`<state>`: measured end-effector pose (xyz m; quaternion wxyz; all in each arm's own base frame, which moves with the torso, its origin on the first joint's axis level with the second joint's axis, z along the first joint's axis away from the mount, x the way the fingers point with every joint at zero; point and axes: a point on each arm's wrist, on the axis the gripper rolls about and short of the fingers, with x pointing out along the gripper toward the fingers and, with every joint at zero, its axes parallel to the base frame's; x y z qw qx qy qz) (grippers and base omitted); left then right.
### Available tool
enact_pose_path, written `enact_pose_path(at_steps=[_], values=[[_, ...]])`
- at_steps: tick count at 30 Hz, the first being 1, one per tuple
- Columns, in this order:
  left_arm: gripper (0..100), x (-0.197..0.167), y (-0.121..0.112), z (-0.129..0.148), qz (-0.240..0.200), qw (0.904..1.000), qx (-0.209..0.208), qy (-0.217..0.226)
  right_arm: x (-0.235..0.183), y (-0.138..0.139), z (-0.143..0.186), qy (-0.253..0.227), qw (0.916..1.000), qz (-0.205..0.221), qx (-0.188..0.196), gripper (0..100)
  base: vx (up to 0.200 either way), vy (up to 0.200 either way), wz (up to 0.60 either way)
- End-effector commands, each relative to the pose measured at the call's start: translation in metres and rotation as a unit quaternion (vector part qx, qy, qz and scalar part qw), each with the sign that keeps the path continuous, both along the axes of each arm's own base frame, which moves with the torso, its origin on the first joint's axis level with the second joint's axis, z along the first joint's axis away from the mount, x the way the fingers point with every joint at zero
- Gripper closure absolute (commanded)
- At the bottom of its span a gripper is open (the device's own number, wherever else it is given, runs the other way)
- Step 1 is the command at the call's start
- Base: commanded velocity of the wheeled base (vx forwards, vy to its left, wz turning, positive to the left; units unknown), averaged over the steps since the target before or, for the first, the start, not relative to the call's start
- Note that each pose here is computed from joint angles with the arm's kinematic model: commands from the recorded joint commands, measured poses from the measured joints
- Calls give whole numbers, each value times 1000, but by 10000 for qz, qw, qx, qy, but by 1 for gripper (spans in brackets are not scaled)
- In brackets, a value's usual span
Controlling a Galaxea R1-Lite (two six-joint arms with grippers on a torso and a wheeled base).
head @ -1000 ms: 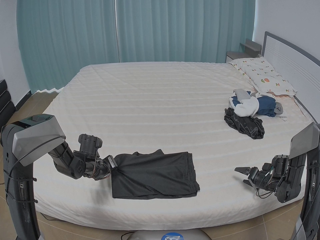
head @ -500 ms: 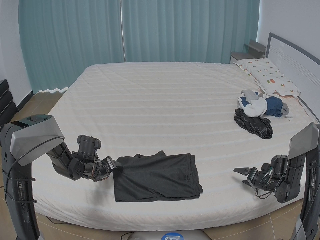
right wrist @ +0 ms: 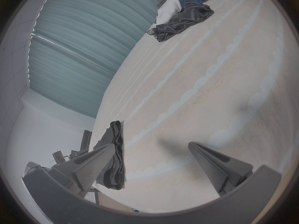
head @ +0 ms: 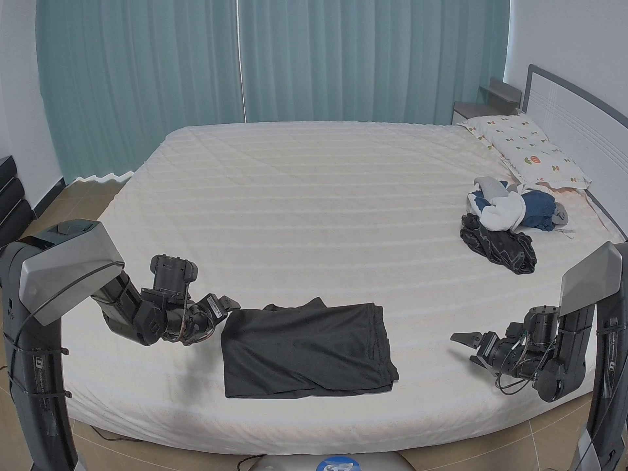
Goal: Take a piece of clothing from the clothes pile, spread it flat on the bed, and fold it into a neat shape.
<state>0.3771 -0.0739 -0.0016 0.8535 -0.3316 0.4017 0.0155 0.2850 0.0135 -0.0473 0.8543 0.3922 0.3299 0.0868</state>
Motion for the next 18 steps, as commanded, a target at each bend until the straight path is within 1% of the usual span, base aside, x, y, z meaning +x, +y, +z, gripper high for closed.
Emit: enact_pose_path(at_steps=[1, 5, 13, 14, 16, 18], values=[[0, 2, 1, -1, 15, 10000, -3, -5, 0, 2, 0, -43, 10000, 27, -9, 0, 0, 0, 0], [0, 3, 7, 0, 102, 9999, -15, -9, 0, 2, 0, -51, 10000, 27, -9, 0, 0, 0, 0], [0, 4, 9, -2, 128, 9999, -10, -11, 2, 3, 3, -117, 9999, 39, -1, 0, 0, 200, 0], [0, 4, 9, -1, 128, 9999, -11, -18, 1, 3, 4, -117, 9999, 46, -1, 0, 0, 0, 0], [0, 4, 9, -2, 128, 9999, -11, -18, 1, 14, 7, -182, 9996, 214, -15, 0, 0, 0, 0], [0, 6, 9, -1, 128, 9999, -15, -41, 1, 22, 8, -206, 9994, 254, -76, 0, 0, 0, 0]])
